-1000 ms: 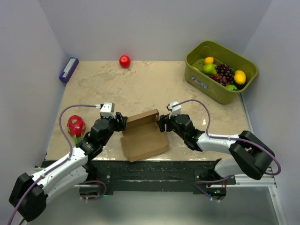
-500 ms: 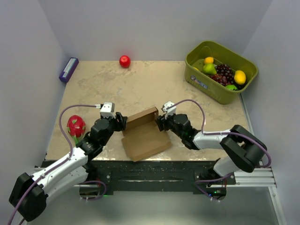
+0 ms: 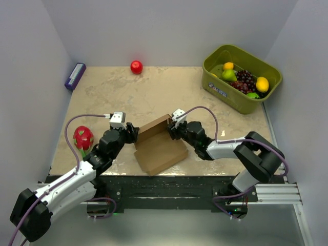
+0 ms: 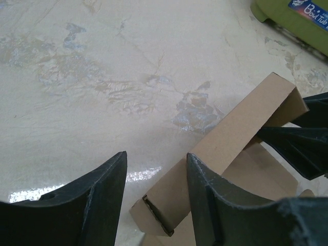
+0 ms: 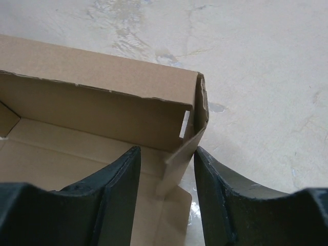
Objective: Fold the paper box
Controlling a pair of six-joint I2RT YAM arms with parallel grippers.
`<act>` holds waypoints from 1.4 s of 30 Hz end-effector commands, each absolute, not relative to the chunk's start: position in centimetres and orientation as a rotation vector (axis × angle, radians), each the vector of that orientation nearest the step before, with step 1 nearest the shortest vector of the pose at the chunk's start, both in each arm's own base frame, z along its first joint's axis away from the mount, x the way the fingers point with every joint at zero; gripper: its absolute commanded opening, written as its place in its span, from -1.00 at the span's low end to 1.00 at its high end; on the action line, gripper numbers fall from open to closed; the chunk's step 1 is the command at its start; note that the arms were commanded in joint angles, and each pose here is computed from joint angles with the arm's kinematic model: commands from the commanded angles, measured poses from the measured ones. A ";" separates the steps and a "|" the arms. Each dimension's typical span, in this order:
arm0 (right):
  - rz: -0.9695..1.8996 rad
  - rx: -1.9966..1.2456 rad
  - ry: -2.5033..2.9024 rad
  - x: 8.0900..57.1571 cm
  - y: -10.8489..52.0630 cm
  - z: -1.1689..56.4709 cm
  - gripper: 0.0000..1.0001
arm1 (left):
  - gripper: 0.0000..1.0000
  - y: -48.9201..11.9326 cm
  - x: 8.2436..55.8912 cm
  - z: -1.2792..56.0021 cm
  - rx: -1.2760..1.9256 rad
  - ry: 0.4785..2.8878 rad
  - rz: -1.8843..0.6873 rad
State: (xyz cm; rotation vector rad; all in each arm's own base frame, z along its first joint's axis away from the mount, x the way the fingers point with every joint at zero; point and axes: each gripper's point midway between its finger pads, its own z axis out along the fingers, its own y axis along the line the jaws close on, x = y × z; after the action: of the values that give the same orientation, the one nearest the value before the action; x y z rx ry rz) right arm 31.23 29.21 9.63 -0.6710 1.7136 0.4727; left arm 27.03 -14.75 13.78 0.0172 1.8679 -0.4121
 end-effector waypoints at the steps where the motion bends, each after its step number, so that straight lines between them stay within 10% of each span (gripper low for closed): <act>1: 0.492 -0.674 1.597 32.8 30.7 12.6 -0.13 | 0.08 -14.4 26.3 11.5 0.079 1.933 -0.367; 8: 0.484 -0.667 1.633 33.5 31.2 12.1 -0.30 | 0.09 -14.8 26.6 12.2 0.109 1.918 -0.376; 18: 0.500 -0.618 1.707 32.2 29.9 11.3 -0.29 | 0.68 -17.4 28.2 18.0 0.232 1.836 -0.393; 32: 0.576 -0.465 1.792 29.6 27.4 14.0 0.43 | 0.68 -23.1 28.0 20.1 0.845 1.817 -0.211; 42: 0.464 -0.175 1.874 28.6 21.2 15.6 0.43 | 0.45 -23.5 30.0 19.5 0.791 1.816 -0.096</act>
State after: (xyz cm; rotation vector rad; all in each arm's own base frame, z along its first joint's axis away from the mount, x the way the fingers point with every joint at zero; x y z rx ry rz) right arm 28.78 24.41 17.46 -0.3211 1.7784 0.5584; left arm 28.31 -23.45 17.74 0.8462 1.8624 -0.1659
